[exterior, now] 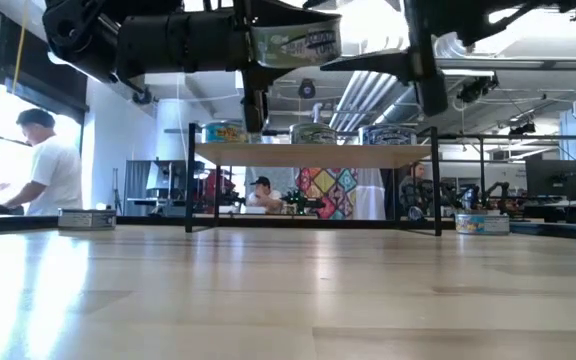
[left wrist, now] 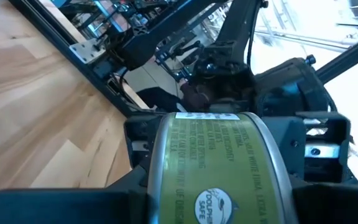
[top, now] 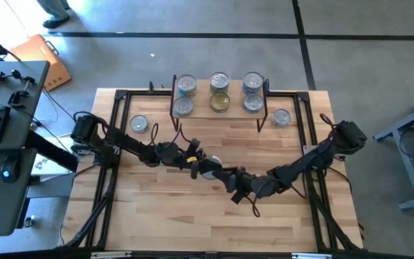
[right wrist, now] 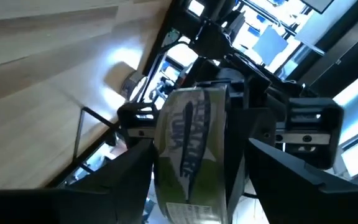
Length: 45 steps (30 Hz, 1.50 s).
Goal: Stack canned seafood by type on shelf
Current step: Stack the green tuna can on top of the other green tuna can on the shelf
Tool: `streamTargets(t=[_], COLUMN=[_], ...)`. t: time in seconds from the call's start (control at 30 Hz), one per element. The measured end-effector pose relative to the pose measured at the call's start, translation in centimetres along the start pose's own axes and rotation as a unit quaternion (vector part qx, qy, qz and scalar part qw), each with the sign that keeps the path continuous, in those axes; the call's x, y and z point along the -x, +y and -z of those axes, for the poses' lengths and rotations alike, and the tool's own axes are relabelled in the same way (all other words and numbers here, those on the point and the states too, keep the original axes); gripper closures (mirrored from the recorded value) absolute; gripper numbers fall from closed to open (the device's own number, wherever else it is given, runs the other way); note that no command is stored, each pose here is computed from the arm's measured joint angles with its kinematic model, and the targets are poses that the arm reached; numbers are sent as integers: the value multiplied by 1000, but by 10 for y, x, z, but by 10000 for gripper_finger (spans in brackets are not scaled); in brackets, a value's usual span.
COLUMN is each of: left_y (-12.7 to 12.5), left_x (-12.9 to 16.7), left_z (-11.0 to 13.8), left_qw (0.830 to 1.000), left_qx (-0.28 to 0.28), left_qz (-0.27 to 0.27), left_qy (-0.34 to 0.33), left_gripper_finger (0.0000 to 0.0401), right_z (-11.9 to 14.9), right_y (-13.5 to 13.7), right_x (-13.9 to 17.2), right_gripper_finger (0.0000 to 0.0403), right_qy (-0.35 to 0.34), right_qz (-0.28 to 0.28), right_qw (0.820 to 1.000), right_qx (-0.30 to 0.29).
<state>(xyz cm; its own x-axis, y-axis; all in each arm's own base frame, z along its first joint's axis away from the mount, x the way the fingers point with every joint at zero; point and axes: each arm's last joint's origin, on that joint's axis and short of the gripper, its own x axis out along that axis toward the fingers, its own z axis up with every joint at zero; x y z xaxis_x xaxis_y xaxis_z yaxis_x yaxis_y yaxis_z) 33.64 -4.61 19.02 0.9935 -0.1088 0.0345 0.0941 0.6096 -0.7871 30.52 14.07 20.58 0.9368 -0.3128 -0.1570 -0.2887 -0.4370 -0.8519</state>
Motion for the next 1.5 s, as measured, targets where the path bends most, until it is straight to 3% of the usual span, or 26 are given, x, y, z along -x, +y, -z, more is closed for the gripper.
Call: streamTargets(t=[0.1,0.2,0.33,0.6,0.7,0.8,0.9,0.97,1.1,1.2,1.3,1.5], left_y=[0,0,0,4,11,17,12,3,-23,-45,-64,-81], left_x=[0,0,0,-1,0,2,6,10,26,41,54,66], left_z=[0,0,0,-9,-17,-30,-38,-35,-21,-2,17,54], left_qw=[1000,1000,1000,999,997,993,986,975,940,910,892,865], left_qx=[1,-8,-13,-48,-72,-116,-167,-219,-318,-370,-397,-429], left_qz=[1,1,-1,-6,-12,10,21,-2,-111,-178,-210,-258], left_qy=[1,2,3,-18,-18,-1,16,33,52,59,56,25], left_gripper_finger=[300,294,245,184,171,166,169,175,189,197,201,206], right_z=[3,2,1,-16,-23,-28,-30,-26,-5,25,63,131], right_y=[-1,1,6,16,16,14,9,2,-11,-20,-22,-5], right_x=[-4,-4,-6,-7,-5,-1,9,17,33,35,26,-16], right_gripper_finger=[173,214,287,288,288,288,288,288,288,288,288,288], right_qy=[-2,-12,-21,-85,-121,-147,-138,-120,-92,-42,38,135], right_qz=[2,-6,-18,-28,-29,-37,-42,-36,-47,-41,-20,-46], right_qw=[1000,1000,1000,993,982,960,953,952,941,915,895,889], right_qx=[-6,-1,-12,-75,-143,-237,-266,-280,-322,-399,-444,-436])
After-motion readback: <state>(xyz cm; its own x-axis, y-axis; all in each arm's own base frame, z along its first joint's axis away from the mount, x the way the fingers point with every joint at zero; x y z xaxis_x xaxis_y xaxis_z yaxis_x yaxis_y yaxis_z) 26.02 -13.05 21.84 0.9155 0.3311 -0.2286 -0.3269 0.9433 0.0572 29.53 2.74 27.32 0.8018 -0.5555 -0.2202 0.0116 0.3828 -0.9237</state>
